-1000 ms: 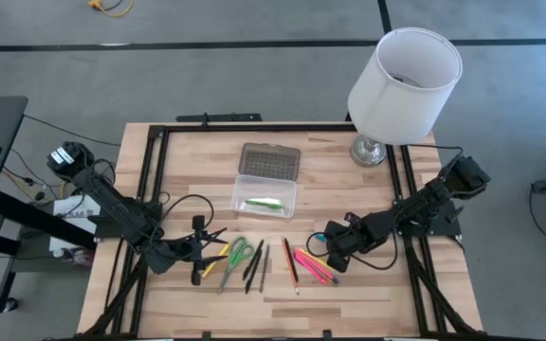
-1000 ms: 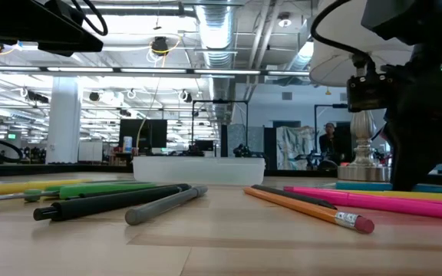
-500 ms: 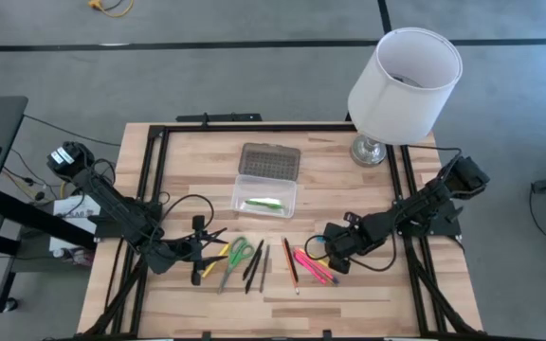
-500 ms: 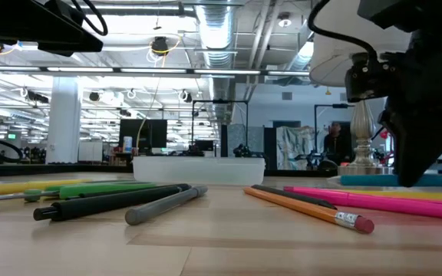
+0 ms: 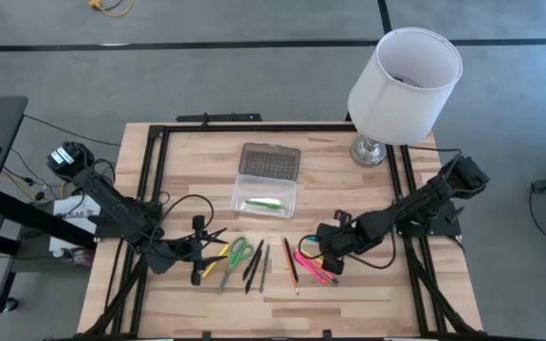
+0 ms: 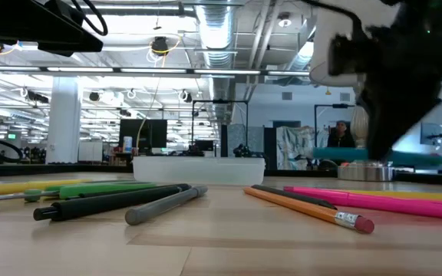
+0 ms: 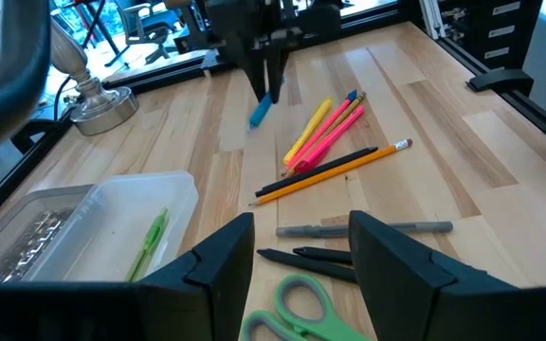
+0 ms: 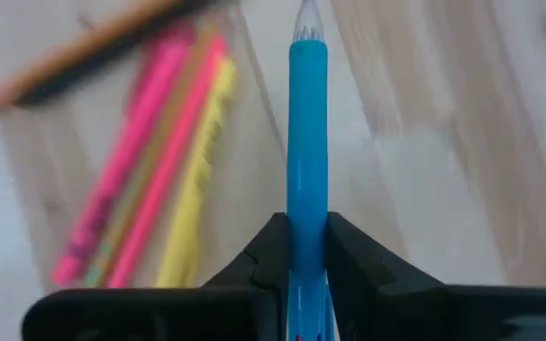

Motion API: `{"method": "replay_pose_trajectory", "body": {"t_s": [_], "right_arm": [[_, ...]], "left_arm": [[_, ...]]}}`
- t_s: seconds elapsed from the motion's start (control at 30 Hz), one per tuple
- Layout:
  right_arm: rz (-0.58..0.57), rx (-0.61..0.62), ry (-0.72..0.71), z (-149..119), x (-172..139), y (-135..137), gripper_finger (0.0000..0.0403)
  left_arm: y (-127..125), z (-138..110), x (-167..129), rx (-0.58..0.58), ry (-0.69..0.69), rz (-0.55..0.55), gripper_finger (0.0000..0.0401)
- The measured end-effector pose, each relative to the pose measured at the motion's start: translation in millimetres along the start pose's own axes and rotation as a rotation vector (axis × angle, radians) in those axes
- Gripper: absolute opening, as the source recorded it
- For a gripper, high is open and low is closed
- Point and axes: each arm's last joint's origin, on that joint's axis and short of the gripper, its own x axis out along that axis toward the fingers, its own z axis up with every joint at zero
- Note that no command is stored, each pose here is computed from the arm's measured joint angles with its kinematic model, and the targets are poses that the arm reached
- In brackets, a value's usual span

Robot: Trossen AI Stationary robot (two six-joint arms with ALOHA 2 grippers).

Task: Pick & place school supplies into a supply box
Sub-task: Put the blue pen into the black supply box

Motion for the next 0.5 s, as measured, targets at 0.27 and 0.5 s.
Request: {"method": "replay_pose_trajectory", "body": {"t_s": [0.27, 0.5], "right_arm": [[-0.060, -0.053, -0.205, 58.3, -24.6, -16.7, 0.0040], [-0.052, 0.008, -0.381, 103.8, -27.0, -63.8, 0.0039]], "left_arm": [[0.0, 0.4, 0.0, 0.005, -0.003, 0.001, 0.0169], [0.6, 0.8, 0.0, 0.003, -0.008, 0.023, 0.0169]]}}
